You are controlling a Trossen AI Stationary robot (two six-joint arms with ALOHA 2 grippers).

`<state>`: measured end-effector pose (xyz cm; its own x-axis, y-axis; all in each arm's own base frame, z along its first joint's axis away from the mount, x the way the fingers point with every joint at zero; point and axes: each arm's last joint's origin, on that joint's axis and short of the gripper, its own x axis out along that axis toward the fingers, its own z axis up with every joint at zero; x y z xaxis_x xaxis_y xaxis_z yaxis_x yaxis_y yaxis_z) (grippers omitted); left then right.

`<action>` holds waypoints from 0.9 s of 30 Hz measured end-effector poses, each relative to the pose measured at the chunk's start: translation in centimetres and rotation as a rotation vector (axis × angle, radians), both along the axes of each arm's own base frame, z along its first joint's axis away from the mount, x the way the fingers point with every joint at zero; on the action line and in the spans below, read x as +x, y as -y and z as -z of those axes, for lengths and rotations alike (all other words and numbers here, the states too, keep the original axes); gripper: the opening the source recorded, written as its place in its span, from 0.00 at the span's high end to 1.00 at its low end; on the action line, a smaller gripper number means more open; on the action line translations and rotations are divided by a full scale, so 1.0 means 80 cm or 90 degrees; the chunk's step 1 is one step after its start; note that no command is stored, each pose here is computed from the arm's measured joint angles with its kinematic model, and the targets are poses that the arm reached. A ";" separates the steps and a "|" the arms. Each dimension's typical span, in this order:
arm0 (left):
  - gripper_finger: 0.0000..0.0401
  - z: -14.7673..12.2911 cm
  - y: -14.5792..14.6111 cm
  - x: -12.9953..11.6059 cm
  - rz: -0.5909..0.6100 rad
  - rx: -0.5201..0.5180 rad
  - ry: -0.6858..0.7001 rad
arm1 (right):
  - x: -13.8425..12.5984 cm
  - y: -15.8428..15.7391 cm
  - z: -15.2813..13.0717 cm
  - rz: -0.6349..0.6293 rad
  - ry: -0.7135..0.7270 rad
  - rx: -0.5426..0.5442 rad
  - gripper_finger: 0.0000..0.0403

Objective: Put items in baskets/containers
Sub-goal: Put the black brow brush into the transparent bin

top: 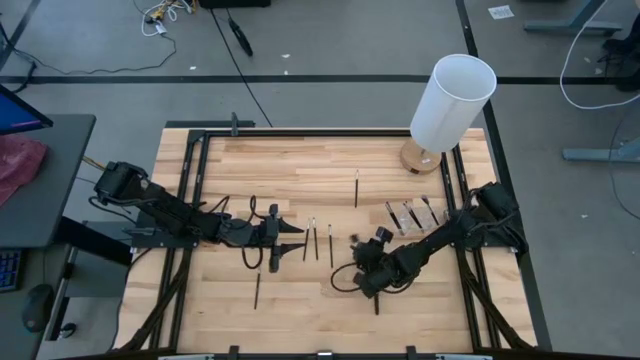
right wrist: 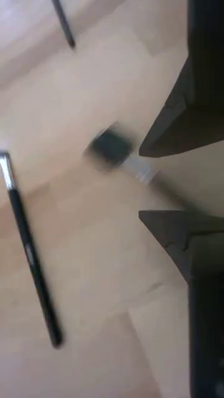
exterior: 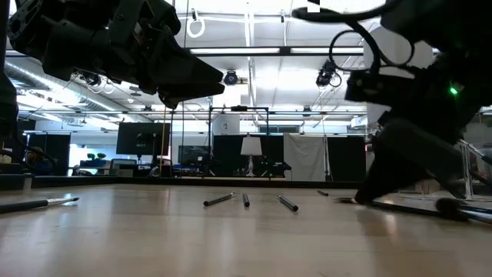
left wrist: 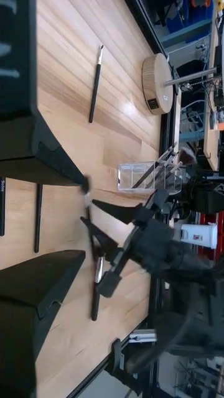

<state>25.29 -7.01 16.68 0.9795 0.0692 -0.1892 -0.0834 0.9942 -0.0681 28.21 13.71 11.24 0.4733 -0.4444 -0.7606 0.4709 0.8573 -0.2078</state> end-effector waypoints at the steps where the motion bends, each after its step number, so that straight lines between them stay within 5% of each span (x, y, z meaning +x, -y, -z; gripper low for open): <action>1: 0.55 0.000 0.000 0.000 0.000 0.000 0.000 | 0.000 0.000 -0.004 0.012 0.012 0.005 0.63; 9: 0.55 0.002 0.000 0.000 0.000 0.003 -0.010 | -0.009 0.004 0.002 0.126 0.087 0.043 0.62; 16: 0.55 0.003 0.000 -0.001 0.000 0.005 -0.014 | -0.008 0.001 -0.011 0.197 0.164 0.070 0.51; 27: 0.55 0.003 0.000 -0.001 0.000 0.005 -0.017 | -0.010 0.012 -0.028 0.310 0.107 0.146 0.50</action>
